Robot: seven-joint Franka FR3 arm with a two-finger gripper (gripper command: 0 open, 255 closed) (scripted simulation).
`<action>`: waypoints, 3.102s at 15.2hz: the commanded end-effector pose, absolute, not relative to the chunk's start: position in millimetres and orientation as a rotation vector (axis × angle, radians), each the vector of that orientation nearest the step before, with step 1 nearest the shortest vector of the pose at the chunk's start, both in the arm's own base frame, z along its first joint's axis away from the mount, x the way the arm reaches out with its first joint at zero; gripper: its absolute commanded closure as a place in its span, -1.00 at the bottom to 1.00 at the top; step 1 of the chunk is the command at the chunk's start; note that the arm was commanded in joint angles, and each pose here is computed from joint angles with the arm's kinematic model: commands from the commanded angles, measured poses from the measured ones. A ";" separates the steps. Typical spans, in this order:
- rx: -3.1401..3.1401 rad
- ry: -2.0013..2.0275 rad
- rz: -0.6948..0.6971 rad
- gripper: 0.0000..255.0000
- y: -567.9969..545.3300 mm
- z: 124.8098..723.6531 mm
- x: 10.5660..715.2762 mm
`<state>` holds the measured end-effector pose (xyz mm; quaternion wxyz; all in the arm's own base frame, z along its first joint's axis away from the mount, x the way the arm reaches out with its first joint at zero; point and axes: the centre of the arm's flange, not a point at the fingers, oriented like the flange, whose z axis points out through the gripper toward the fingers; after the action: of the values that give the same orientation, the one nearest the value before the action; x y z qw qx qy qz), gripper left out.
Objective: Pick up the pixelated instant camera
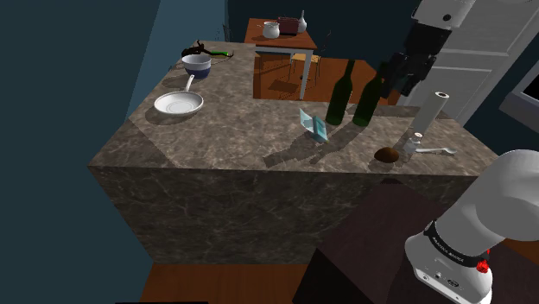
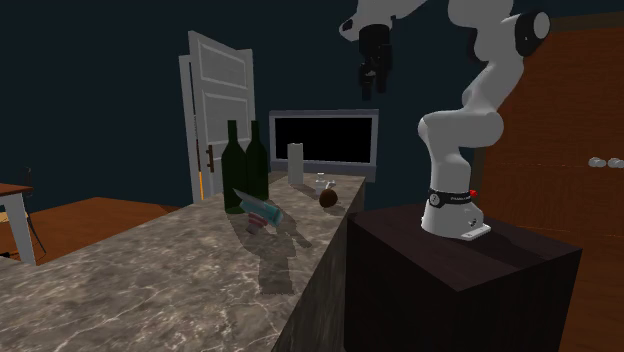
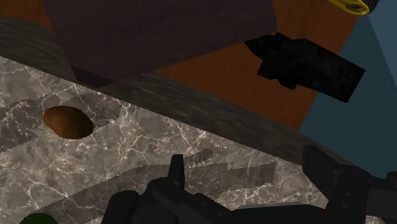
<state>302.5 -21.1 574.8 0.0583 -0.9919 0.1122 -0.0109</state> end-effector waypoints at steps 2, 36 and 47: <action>-3.018 0.321 -0.005 -1.00 -24.2 568.5 316.3; -3.199 -0.399 1.043 -1.00 -70.0 225.2 700.7; -3.195 -0.423 1.077 -1.00 -70.5 171.2 708.8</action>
<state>712.3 -86.7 197.8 -0.1958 -0.9219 -0.1299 0.3082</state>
